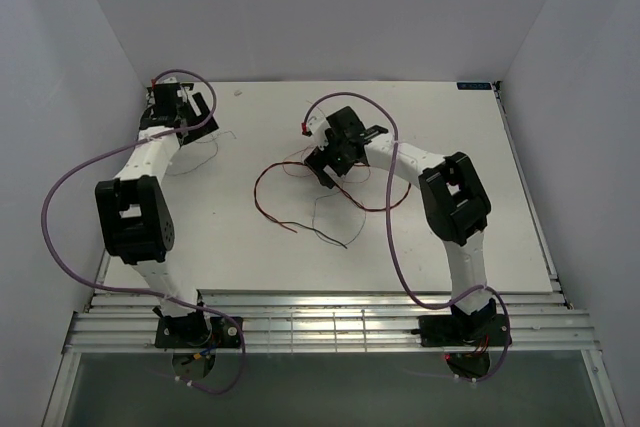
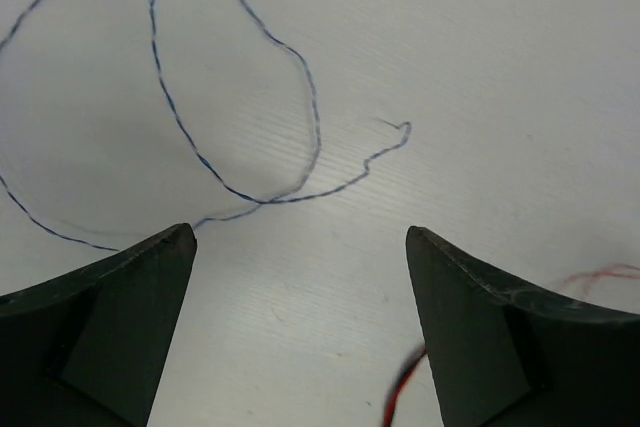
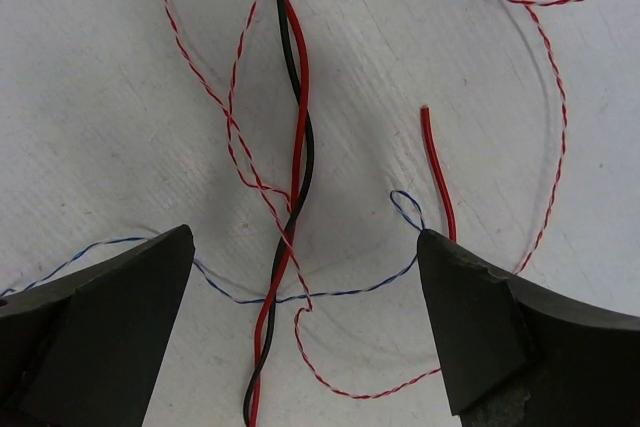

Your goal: Untangle the cables

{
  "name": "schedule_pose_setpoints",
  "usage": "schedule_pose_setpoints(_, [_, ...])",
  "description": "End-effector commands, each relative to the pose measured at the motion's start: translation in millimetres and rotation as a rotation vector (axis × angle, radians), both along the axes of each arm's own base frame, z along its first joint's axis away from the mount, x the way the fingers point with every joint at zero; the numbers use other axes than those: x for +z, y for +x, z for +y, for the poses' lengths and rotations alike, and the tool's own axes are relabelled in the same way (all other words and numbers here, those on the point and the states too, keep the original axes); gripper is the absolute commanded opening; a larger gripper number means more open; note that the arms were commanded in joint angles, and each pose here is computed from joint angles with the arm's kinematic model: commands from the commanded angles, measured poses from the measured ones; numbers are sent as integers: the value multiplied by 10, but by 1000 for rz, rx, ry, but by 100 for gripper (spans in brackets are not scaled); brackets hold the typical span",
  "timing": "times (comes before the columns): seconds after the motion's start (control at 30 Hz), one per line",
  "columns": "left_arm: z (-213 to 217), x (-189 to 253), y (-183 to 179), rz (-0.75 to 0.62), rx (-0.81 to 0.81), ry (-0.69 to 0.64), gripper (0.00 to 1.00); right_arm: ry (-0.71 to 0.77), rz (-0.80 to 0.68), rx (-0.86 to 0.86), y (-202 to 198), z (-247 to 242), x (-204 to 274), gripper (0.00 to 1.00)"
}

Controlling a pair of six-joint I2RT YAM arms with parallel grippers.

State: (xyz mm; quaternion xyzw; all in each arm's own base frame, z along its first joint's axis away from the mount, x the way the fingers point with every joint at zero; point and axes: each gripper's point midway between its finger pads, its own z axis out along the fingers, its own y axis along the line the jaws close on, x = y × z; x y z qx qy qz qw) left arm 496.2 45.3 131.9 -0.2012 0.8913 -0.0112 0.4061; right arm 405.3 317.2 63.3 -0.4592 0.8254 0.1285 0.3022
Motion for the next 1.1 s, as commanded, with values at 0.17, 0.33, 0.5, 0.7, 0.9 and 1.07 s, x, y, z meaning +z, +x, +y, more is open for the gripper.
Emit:
schedule_pose_setpoints(0.17, [-725, 797, -282, -157, -214, -213, 98, -3, -28, 18, 60, 59, -21, 59])
schedule_pose_setpoints(0.33, [-917, 797, -408, -150, -256, -241, 98, 53, -20, 29, -53, 86, 109, 8])
schedule_pose_setpoints(0.5, [-1288, 692, -543, -111, -326, -235, 98, 116, -13, 15, -245, 40, 294, 8])
schedule_pose_setpoints(0.7, [-1799, 609, -769, -77, -454, -255, 98, 237, -81, -115, -492, -190, 777, 8])
schedule_pose_setpoints(0.9, [-2167, 351, -1048, -11, -537, -308, 98, 422, -168, -261, -693, -413, 1630, 8])
schedule_pose_setpoints(1.07, [-2251, 200, -1066, 35, -531, -311, 98, 543, -267, -297, -875, -606, 2266, 8])
